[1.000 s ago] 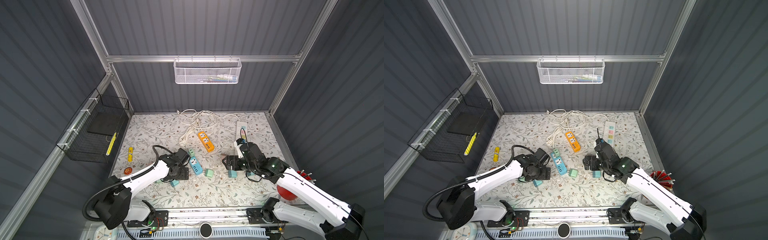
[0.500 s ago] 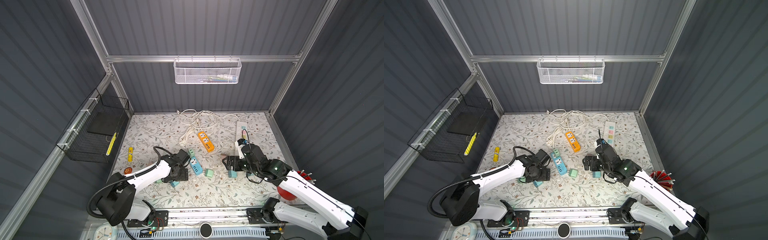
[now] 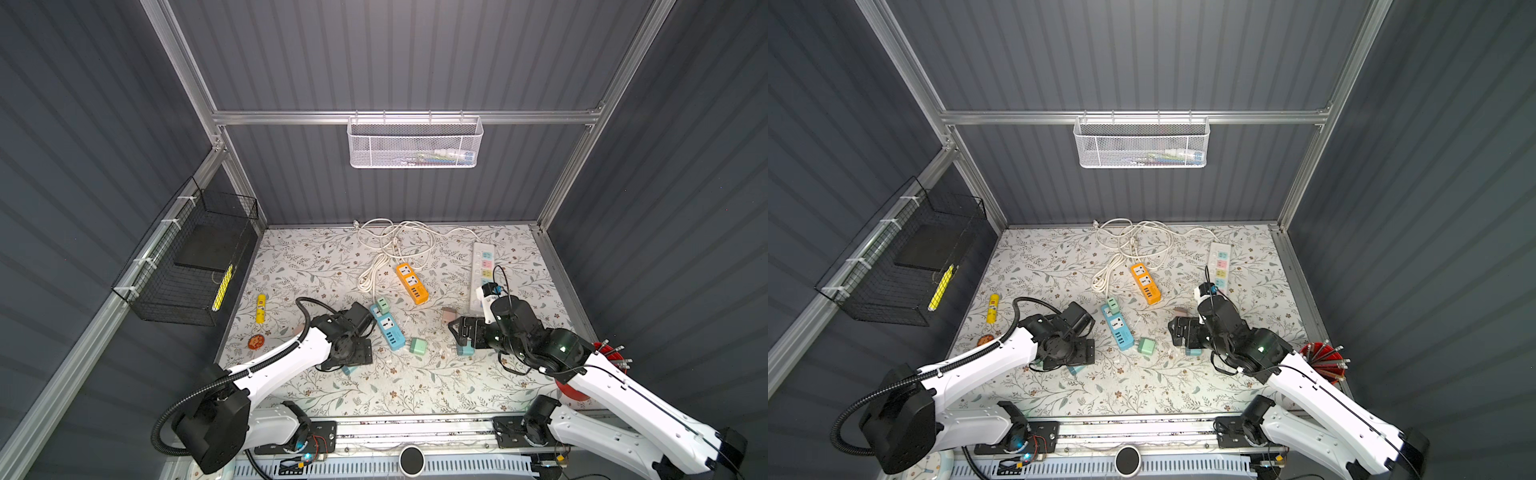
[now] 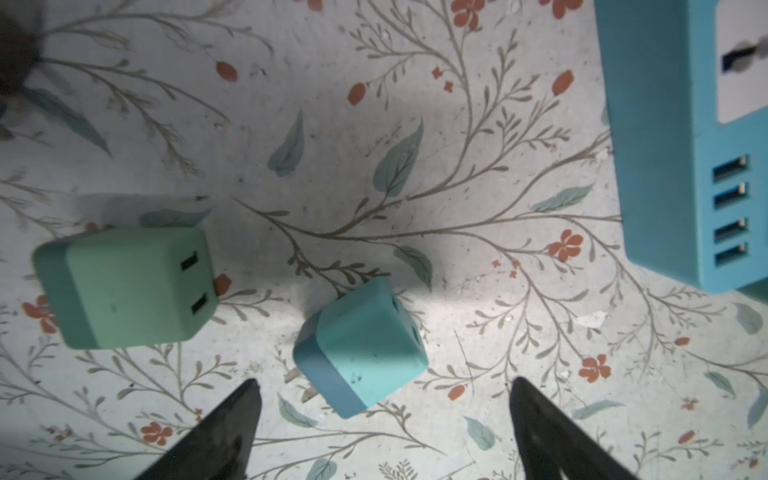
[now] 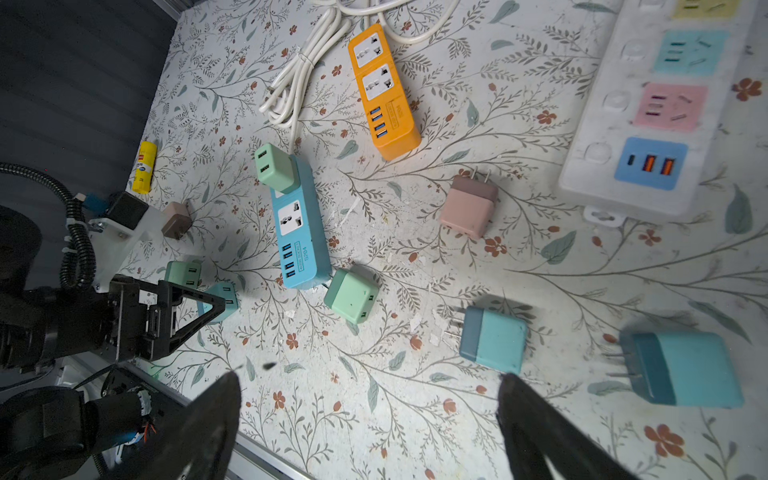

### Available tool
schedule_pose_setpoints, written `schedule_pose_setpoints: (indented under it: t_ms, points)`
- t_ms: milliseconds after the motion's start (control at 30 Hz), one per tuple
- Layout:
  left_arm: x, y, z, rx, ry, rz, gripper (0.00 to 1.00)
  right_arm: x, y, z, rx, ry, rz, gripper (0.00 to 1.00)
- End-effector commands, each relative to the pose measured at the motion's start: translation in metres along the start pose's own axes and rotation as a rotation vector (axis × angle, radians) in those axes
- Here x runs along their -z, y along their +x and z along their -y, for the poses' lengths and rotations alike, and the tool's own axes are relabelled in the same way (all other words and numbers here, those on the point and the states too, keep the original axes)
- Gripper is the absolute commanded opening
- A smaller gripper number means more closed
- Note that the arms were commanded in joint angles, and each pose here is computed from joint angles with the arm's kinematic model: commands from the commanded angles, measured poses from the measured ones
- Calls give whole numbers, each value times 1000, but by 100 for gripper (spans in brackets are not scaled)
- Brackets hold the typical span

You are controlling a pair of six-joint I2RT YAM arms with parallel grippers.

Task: Insert the plug
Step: 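Lower the left gripper onto the teal adapter and grasp it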

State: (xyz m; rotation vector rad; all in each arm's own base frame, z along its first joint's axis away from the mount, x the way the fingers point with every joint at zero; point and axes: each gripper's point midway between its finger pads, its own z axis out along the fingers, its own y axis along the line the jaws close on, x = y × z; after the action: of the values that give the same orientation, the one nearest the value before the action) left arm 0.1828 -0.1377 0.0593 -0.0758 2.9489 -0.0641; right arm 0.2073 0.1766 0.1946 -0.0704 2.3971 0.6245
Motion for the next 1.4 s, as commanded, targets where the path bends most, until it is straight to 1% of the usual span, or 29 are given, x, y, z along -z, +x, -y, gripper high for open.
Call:
schedule_pose_setpoints:
  t_ms: [0, 133, 200, 267, 500, 600, 767, 933, 1067, 1167, 1267, 1300, 1367]
  points:
    - [-5, -5, -4, -46, -41, -8, 95, -2, 6, 10, -23, 34, 1, 98]
    - [-20, 5, 14, -72, 59, -55, 95, -4, 8, 10, -30, 33, -2, 98]
    - [-22, 10, 22, -95, 108, -82, 94, -5, 10, 11, -30, 34, -6, 99]
    - [-20, 13, 25, -93, 117, -105, 91, -6, 12, 12, -26, 42, -19, 99]
    - [-6, 15, 24, -5, 127, -95, 89, -5, 15, 16, -39, 47, -14, 99]
    - [-6, 19, 24, 9, 113, -96, 88, -7, 16, 16, -44, 47, -15, 99]
    - [-12, 24, 41, 11, 162, -113, 86, -12, 19, 19, -45, 55, -25, 99]
    - [-7, 26, 53, -3, 154, -107, 84, -13, 20, 19, -42, 58, -28, 99]
    - [2, 26, 48, -8, 131, -82, 84, -16, 22, 20, -44, 58, -27, 99]
    - [5, 29, 50, -2, 152, -88, 84, -20, 24, 20, -44, 57, -39, 99]
    - [8, 28, 63, -25, 198, -93, 84, -23, 25, 19, -36, 58, -49, 99]
    - [11, 25, 64, -42, 193, -81, 84, -23, 25, 19, -35, 60, -49, 99]
    - [22, 12, 53, -91, 114, -27, 87, -23, 24, 19, -35, 62, -45, 99]
